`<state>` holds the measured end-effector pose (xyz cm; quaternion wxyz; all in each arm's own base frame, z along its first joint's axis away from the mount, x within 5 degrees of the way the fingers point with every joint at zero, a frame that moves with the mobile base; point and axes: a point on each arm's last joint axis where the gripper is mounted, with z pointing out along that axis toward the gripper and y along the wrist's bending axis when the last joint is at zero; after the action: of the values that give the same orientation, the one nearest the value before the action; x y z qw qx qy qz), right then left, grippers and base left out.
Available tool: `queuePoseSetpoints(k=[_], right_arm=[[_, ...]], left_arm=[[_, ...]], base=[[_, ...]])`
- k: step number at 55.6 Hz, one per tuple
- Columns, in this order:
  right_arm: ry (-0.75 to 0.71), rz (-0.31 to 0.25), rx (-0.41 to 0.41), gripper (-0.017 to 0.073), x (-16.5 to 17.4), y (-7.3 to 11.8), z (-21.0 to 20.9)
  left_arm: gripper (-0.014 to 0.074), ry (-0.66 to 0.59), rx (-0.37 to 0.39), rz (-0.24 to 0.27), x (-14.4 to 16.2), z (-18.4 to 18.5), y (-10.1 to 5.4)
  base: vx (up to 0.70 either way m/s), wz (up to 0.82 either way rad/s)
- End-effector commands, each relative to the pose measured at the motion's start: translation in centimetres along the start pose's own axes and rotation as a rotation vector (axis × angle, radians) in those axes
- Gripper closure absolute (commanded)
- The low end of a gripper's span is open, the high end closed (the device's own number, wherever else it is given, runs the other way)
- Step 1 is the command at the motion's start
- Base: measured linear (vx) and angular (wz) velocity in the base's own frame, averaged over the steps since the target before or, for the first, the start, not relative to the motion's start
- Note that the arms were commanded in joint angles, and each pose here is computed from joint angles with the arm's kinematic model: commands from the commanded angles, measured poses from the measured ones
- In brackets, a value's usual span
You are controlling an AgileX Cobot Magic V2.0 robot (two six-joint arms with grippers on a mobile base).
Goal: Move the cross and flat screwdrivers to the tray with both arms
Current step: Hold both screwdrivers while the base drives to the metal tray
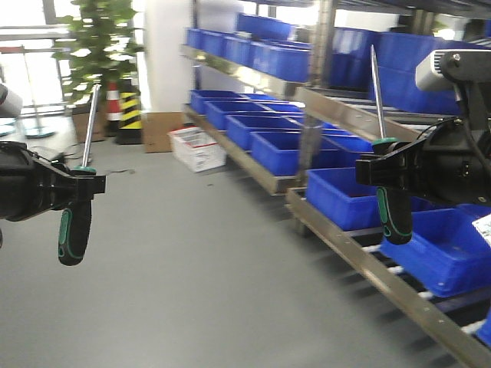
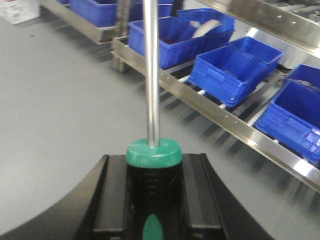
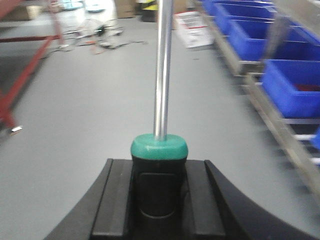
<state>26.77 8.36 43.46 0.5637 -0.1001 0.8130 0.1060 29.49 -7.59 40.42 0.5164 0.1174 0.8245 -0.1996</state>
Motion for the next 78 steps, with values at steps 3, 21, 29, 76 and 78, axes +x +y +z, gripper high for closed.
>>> queuePoseSetpoints(k=[3, 21, 29, 76, 78], right_arm=[[-0.159, -0.008, -0.003, 0.0567, -2.38, 0.05, -1.88], [-0.158, -0.008, -0.003, 0.0567, -2.37, 0.04, -1.88], [-0.158, -0.008, -0.003, 0.0567, -2.37, 0.04, -1.88], [-0.159, -0.007, -0.003, 0.0567, -2.38, 0.05, -1.88], [-0.159, -0.007, -0.003, 0.0567, -2.38, 0.05, -1.88]], left_arm=[[0.0591, -0.130, -0.004, -0.020, -1.97, -1.72, -0.67], [0.0591, -0.130, -0.004, -0.020, -1.97, -1.72, -0.67], [0.0591, -0.130, -0.004, -0.020, -1.97, -1.72, -0.67], [0.0591, -0.130, -0.004, -0.020, -1.97, -1.72, -0.67], [0.0591, -0.130, -0.004, -0.020, -1.97, -1.72, -0.67]], base=[[0.57, -0.69], [0.55, -0.65], [0.53, -0.60], [0.42, -0.54], [0.29, -0.38]])
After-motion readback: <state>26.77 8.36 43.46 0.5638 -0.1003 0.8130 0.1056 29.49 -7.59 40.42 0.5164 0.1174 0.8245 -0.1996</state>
